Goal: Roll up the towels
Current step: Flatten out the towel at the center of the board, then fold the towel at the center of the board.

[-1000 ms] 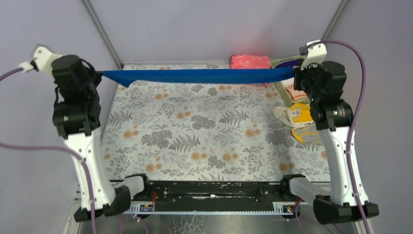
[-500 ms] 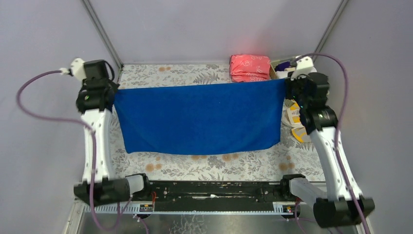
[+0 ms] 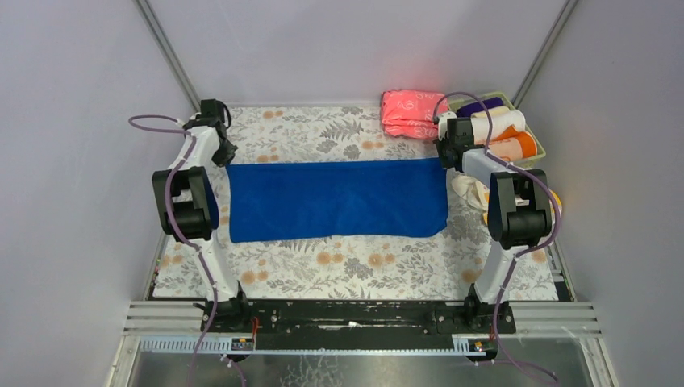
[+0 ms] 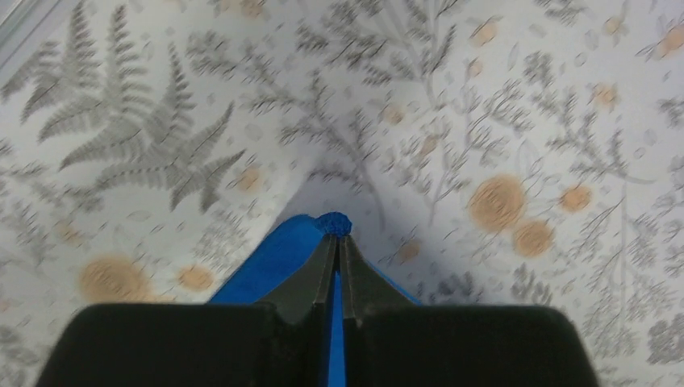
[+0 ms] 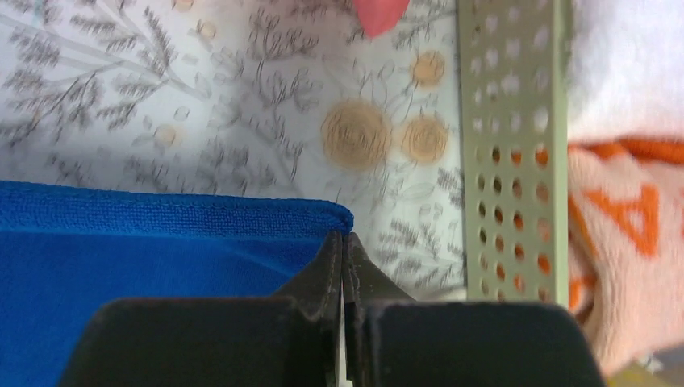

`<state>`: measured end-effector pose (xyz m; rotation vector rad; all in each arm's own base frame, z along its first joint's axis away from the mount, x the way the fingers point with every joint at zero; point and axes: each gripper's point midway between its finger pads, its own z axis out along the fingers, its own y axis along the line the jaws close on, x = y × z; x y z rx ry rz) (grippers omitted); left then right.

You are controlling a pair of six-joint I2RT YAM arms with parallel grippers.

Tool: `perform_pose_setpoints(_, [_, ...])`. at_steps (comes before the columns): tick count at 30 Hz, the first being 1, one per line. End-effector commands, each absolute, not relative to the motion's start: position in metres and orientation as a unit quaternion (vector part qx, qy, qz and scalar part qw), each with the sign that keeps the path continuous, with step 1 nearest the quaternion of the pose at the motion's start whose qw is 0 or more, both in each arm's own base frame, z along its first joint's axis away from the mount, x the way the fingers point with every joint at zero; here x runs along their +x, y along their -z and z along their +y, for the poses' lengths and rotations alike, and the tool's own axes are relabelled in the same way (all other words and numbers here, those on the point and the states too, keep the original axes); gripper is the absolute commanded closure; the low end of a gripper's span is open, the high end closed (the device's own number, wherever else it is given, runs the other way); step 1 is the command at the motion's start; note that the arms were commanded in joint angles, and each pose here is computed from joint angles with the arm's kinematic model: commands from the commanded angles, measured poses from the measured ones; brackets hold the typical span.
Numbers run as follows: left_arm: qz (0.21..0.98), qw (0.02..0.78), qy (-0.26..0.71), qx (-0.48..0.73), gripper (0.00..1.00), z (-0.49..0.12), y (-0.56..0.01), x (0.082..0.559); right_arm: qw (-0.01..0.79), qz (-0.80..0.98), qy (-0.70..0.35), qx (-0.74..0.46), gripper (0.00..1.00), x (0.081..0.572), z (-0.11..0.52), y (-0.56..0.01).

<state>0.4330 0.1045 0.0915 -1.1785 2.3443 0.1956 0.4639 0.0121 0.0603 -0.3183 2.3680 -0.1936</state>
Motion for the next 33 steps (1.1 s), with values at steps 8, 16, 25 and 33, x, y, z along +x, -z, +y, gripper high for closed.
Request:
perform_pose_setpoints(8, [0.839, 0.326, -0.034, -0.434, 1.0, 0.114, -0.099, 0.515, 0.455, 0.865, 0.14, -0.159, 1.0, 0.546, -0.005, -0.098])
perform_pose_setpoints(16, [0.839, 0.337, -0.031, -0.425, 1.0, 0.114, -0.101, 0.515, 0.456, 0.865, 0.113, -0.175, 1.0, 0.552, 0.007, -0.09])
perform_pose_setpoints(25, [0.84, 0.332, -0.023, -0.429, 1.0, 0.108, -0.107, 0.497, 0.466, 0.857, 0.122, -0.186, 1.0, 0.53, 0.002, -0.105])
perform_pose_setpoints(33, [0.841, 0.333, -0.027, -0.426, 1.0, 0.107, -0.117, 0.48, 0.466, 0.857, 0.111, -0.189, 1.0, 0.514, 0.006, -0.109])
